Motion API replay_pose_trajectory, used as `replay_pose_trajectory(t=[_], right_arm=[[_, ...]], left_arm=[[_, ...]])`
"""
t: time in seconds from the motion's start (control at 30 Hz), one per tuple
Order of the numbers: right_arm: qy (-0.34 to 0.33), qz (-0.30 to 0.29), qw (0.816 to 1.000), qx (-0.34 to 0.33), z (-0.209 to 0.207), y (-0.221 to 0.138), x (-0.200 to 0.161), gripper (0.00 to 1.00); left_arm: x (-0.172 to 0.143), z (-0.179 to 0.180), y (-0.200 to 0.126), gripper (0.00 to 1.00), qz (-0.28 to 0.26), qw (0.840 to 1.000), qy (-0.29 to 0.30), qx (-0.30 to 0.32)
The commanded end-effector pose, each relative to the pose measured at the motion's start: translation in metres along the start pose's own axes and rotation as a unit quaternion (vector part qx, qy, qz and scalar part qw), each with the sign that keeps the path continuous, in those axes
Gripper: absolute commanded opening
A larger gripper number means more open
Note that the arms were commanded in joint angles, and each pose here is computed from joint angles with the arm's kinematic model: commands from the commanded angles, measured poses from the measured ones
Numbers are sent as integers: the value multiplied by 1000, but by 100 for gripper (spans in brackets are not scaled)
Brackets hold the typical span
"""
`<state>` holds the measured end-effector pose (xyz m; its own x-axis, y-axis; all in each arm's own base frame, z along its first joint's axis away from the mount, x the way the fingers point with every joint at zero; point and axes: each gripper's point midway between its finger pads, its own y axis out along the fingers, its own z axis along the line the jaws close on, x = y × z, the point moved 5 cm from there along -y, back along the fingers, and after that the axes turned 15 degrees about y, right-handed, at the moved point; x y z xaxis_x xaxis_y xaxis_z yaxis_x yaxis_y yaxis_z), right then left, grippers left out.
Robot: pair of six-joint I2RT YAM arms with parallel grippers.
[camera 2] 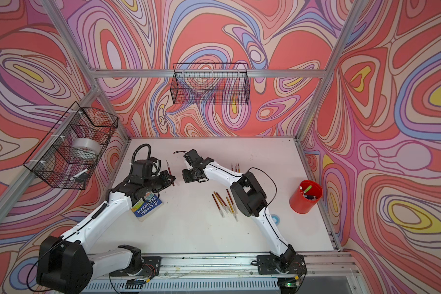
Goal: Remove protective caps from carving knives
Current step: Place the protective sleeve at the center of the board.
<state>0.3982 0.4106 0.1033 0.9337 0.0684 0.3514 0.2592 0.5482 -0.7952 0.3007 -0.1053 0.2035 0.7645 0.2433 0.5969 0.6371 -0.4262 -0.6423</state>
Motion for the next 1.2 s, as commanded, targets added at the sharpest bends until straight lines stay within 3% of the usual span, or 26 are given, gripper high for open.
replay_pose_trajectory(t=[0.0, 0.33, 0.5, 0.67, 0.8, 1.17], right_arm=[[8, 12, 1000, -2, 0, 10, -1, 0], [6, 38, 999, -4, 5, 38, -17, 16], [6, 37, 999, -5, 6, 38, -17, 27], [4, 36, 999, -4, 7, 34, -15, 30], [-5, 16, 1000, 9, 18, 10, -8, 30], [-9, -81, 994, 69, 43, -109, 17, 32]], left_arm=[[-11, 11, -7, 0, 14, 1000, -2, 26], [-13, 13, -4, 0, 17, 1000, -7, 20], [-14, 13, -1, 0, 21, 1000, -10, 17], [-16, 13, 0, 0, 24, 1000, -11, 15], [-15, 12, -1, 0, 22, 1000, -7, 13], [-4, -8, -9, 0, 7, 999, 25, -44]])
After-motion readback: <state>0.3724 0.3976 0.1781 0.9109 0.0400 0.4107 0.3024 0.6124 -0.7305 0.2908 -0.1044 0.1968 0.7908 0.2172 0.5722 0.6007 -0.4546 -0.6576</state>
